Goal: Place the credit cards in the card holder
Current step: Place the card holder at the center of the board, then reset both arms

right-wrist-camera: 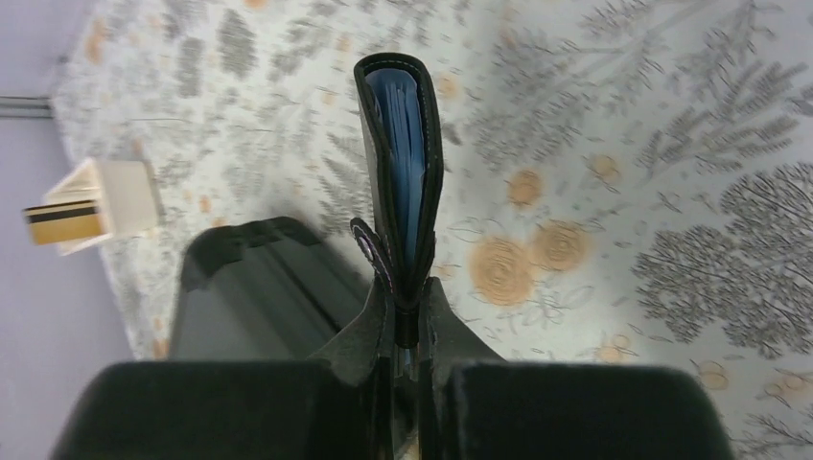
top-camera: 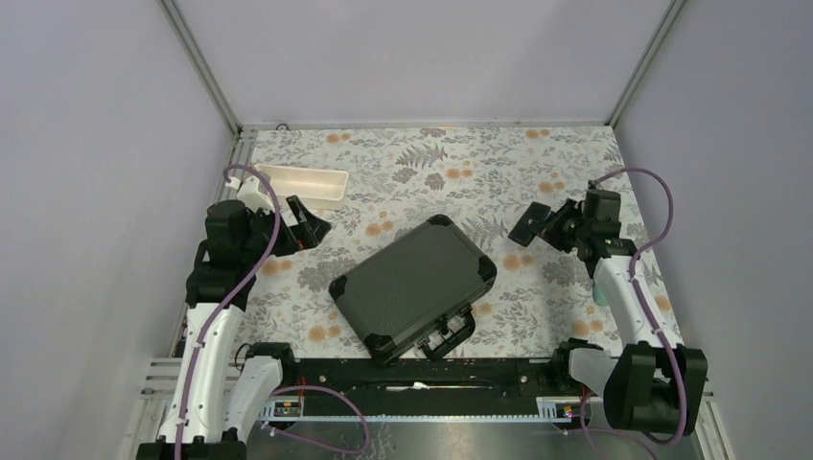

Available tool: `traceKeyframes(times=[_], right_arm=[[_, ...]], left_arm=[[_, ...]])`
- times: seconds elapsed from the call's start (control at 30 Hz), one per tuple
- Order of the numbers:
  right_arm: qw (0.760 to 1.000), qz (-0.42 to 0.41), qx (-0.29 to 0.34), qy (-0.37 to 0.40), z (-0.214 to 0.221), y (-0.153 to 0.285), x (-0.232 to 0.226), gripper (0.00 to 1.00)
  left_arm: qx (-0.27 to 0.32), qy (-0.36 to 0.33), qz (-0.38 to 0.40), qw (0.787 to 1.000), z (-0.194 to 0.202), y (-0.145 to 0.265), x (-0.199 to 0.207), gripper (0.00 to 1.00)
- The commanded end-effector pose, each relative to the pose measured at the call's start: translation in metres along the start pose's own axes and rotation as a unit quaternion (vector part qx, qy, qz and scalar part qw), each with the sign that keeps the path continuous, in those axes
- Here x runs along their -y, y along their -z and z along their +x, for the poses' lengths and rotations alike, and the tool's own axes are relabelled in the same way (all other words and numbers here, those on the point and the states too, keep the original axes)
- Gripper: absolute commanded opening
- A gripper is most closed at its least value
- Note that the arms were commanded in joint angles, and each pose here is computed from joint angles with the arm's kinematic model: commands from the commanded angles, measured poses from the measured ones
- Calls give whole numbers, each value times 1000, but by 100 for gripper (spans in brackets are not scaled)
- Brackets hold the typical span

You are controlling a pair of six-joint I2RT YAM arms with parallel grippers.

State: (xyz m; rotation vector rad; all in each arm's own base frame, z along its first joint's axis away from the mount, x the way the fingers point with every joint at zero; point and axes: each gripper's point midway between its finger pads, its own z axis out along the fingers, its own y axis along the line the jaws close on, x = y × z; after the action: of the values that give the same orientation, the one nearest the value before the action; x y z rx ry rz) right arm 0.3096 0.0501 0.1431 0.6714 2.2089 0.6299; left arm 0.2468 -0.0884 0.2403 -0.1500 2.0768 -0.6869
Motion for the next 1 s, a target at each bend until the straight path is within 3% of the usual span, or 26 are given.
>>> traceKeyframes(times=[0.0, 0.3, 0.33, 0.47, 0.6, 0.73, 0.97], right_arm=[[998, 55, -3, 16, 4, -13, 29, 0], [995, 82, -63, 4, 28, -41, 54, 1], [994, 93, -57, 3, 28, -40, 58, 7], [993, 113, -21, 4, 19, -33, 64, 52], [992, 124, -6, 16, 13, -26, 66, 74], [990, 136, 7, 26, 4, -17, 65, 87], [989, 67, 76, 105, -27, 17, 25, 89]], left_arm=[[36, -33, -78, 996, -12, 3, -30, 99], [40, -38, -100, 993, -5, -2, -45, 99], [41, -40, -106, 993, -6, -1, -46, 99], [47, -44, -133, 989, -8, 1, -56, 99], [55, -43, -153, 986, -8, 5, -63, 99], [78, -43, -159, 983, -15, 12, -62, 99], [159, -46, -156, 974, -39, 36, -51, 99]])
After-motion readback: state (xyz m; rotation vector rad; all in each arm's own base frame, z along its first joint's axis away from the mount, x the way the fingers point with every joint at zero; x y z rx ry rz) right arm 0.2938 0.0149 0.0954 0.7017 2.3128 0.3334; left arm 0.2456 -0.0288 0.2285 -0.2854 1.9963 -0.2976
